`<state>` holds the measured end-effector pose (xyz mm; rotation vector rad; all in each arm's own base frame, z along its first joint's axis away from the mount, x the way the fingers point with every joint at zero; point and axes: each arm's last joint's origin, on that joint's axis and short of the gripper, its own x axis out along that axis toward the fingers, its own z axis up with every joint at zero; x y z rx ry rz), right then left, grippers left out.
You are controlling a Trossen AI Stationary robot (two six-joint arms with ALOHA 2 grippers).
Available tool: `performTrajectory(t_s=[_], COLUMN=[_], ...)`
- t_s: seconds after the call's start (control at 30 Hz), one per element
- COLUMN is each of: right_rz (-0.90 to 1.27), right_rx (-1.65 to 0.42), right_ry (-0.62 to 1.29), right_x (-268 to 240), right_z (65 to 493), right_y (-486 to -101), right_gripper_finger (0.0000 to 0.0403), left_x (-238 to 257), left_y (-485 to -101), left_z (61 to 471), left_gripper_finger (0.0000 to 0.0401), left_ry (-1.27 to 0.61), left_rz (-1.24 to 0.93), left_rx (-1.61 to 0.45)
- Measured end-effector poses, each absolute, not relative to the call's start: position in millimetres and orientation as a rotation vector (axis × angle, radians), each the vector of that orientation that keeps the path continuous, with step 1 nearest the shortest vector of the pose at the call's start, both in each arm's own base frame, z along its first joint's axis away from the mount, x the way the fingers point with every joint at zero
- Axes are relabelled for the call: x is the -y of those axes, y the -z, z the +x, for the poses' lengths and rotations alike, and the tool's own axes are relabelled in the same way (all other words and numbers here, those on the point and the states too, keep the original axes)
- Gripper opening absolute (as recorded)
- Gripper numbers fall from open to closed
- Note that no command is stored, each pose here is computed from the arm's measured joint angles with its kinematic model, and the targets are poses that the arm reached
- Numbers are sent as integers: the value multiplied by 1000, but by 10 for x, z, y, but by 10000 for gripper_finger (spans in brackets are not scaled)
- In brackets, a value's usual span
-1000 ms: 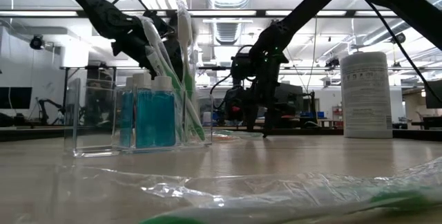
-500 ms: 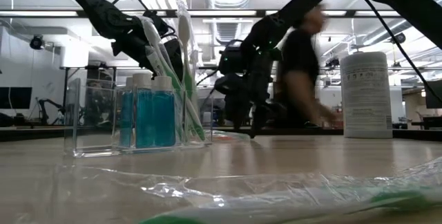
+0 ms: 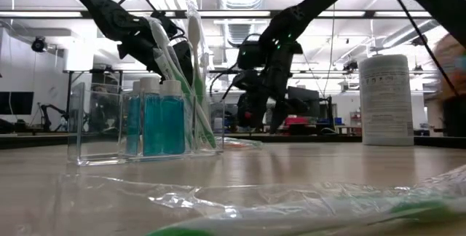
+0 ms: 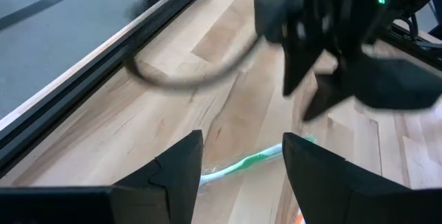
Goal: Pick & Place toothbrushing station
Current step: Put the green toothbrush into the transparent organizer
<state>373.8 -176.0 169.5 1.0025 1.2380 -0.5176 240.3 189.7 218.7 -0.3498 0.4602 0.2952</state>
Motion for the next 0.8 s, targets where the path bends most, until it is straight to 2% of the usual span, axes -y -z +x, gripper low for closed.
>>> performTrajectory(t_s=[0.27, 0.5, 0.63, 0.8], right_rz=[804, 624, 571, 486], right_rx=[-1028, -785, -633, -491], right_ry=[651, 664, 687, 641], right_x=[1862, 1735, 1630, 1477], right_z=[3503, 3214, 3040, 2827], right_y=[-2392, -3062, -3258, -3248], right_gripper_finger=[221, 221, 221, 221], left_x=[-1897, -1896, -1897, -1897], left_y=[-2187, -2186, -2187, -2187], left_z=[2403, 2404, 2403, 2403], left_gripper_finger=[204, 204, 204, 204], left_ry=[-295, -295, -295, -295], left_rz=[-350, -350, -350, -350], left_rx=[-460, -460, -460, -460])
